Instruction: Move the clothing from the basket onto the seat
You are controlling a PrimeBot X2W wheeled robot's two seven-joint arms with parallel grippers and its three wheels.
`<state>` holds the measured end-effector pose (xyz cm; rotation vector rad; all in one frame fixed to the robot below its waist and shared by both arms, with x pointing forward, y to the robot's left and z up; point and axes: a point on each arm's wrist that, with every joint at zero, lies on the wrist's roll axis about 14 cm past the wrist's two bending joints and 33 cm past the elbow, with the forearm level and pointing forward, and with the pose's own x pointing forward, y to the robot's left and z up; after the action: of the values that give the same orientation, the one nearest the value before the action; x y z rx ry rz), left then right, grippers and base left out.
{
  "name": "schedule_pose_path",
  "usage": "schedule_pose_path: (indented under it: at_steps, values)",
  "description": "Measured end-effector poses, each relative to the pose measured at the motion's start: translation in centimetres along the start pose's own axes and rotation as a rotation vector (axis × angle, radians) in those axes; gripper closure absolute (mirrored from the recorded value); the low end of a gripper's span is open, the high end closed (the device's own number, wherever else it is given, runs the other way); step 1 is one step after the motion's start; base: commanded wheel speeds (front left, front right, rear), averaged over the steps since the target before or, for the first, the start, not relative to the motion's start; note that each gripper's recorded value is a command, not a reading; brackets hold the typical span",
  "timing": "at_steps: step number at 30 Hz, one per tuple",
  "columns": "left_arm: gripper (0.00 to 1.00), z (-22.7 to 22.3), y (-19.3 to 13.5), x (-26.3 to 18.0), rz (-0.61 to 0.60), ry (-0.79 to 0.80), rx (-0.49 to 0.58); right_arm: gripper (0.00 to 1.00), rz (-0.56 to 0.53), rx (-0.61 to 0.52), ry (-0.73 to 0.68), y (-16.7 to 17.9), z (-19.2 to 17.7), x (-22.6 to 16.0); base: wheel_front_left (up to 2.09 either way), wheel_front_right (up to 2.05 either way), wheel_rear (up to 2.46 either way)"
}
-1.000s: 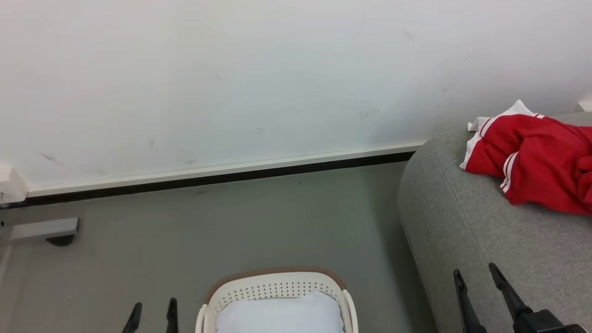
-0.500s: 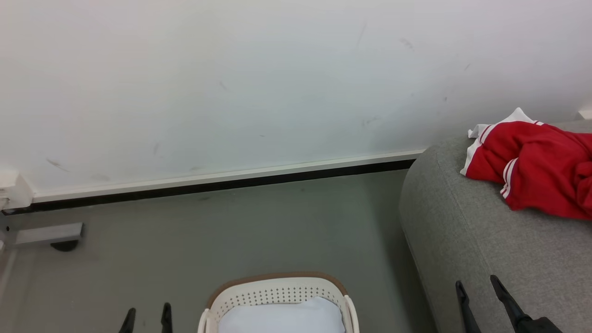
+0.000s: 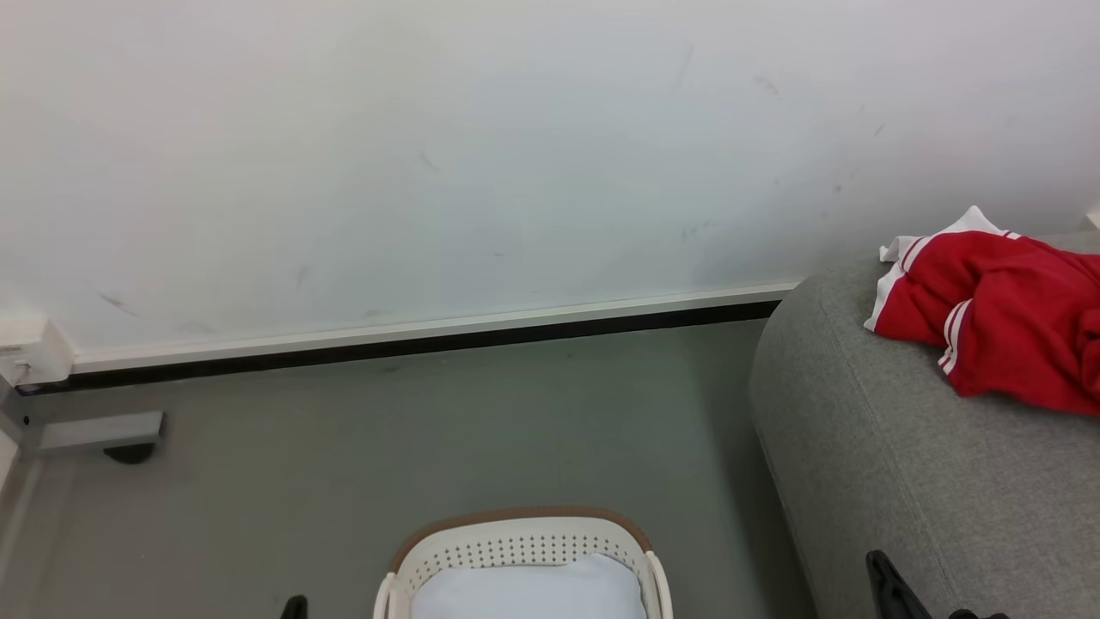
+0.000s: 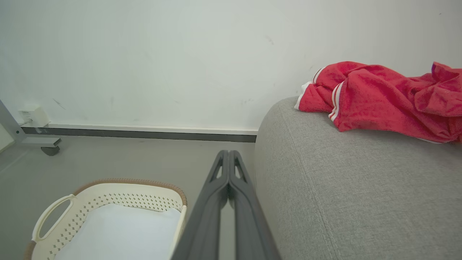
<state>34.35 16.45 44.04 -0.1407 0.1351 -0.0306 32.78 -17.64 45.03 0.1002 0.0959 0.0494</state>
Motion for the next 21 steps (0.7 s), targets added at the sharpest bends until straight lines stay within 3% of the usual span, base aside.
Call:
schedule_pose_path:
  at_steps: [21]
  values:
    - [1.00, 0.7, 1.3, 0.9, 0.067, 0.018, -0.377, 1.00, -0.084, 0.384, -0.013, -1.7, 0.9, 0.9, 0.00, 0.00, 0.00]
